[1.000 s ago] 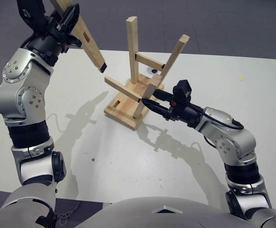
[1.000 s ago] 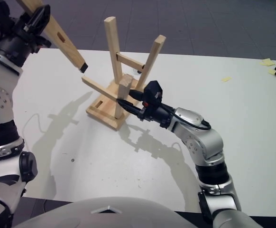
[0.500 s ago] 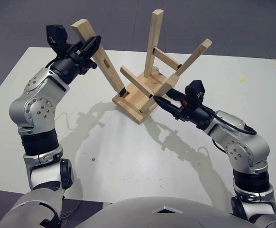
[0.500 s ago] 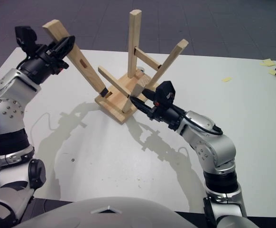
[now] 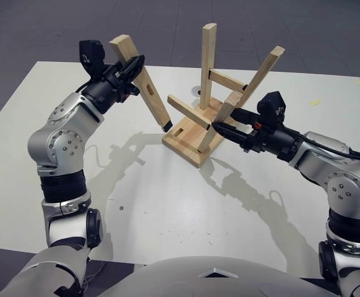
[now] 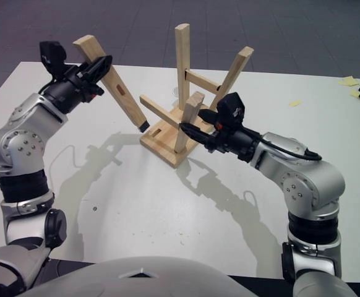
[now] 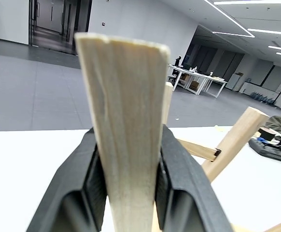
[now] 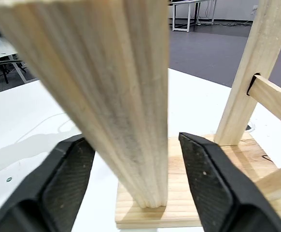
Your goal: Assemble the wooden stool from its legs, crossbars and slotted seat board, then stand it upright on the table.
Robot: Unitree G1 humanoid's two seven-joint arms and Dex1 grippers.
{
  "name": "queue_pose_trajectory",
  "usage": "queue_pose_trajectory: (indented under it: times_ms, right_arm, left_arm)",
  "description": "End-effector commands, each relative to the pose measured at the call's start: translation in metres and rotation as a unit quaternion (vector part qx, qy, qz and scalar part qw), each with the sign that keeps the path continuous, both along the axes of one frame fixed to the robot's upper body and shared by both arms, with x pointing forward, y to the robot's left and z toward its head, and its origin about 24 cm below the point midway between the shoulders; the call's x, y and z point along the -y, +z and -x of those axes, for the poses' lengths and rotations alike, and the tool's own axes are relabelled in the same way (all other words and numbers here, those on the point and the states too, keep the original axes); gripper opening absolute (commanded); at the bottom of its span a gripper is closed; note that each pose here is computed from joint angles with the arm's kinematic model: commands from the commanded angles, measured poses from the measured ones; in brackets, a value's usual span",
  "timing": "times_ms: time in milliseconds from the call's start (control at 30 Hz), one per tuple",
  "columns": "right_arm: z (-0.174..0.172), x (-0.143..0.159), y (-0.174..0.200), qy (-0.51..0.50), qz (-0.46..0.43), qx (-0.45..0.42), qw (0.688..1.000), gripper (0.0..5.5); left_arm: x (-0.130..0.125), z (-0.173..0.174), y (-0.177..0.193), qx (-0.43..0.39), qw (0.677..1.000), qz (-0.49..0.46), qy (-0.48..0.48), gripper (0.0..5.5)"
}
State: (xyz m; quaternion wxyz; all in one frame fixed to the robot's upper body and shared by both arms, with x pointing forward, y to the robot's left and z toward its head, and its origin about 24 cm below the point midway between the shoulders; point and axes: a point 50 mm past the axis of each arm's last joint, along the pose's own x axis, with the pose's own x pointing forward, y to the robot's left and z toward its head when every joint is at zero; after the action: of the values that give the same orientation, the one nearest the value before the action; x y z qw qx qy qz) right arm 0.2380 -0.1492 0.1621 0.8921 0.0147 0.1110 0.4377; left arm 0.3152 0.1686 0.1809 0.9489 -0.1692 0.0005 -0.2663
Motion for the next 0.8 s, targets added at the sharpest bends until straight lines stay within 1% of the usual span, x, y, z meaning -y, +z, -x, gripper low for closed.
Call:
queue_pose_trajectory:
  times_ms: [33, 100, 133, 267, 333, 467, 733, 800]
  right_arm:
    - [0.003, 0.001, -0.002, 0.018, -0.024, -0.003, 1.000, 3.92]
    - [0.004, 0.003, 0.000, 0.021, -0.043, -0.002, 0.999, 4.26]
    - [0.004, 0.003, 0.000, 0.022, -0.050, -0.001, 0.999, 4.34]
    - [0.002, 0.004, 0.001, 0.021, -0.060, 0.002, 0.998, 5.08]
    - [0.001, 0.004, 0.002, 0.019, -0.062, 0.004, 0.998, 5.36]
    - [-0.001, 0.005, 0.005, 0.019, -0.071, 0.013, 0.997, 5.40]
    - [-0.001, 0.005, 0.009, 0.020, -0.082, 0.022, 0.996, 5.40]
    - [-0.001, 0.006, 0.009, 0.020, -0.085, 0.020, 0.996, 5.13]
  left_arm:
    - [0.001, -0.005, 0.004, 0.004, 1.000, 0.020, -0.002, 1.05]
    - [0.001, -0.009, 0.006, 0.004, 1.000, 0.020, -0.001, 1.05]
    - [0.002, -0.010, 0.006, 0.003, 1.000, 0.021, -0.003, 1.05]
    - [0.016, -0.014, 0.000, -0.006, 1.000, 0.018, -0.023, 1.05]
    - [0.021, -0.016, -0.003, -0.008, 0.999, 0.010, -0.032, 1.05]
    - [0.021, -0.019, -0.005, -0.005, 0.999, -0.008, -0.037, 1.05]
    - [0.005, -0.014, 0.001, 0.011, 0.999, -0.033, -0.024, 1.05]
    - [0.002, -0.010, 0.005, 0.014, 0.999, -0.031, -0.025, 1.05]
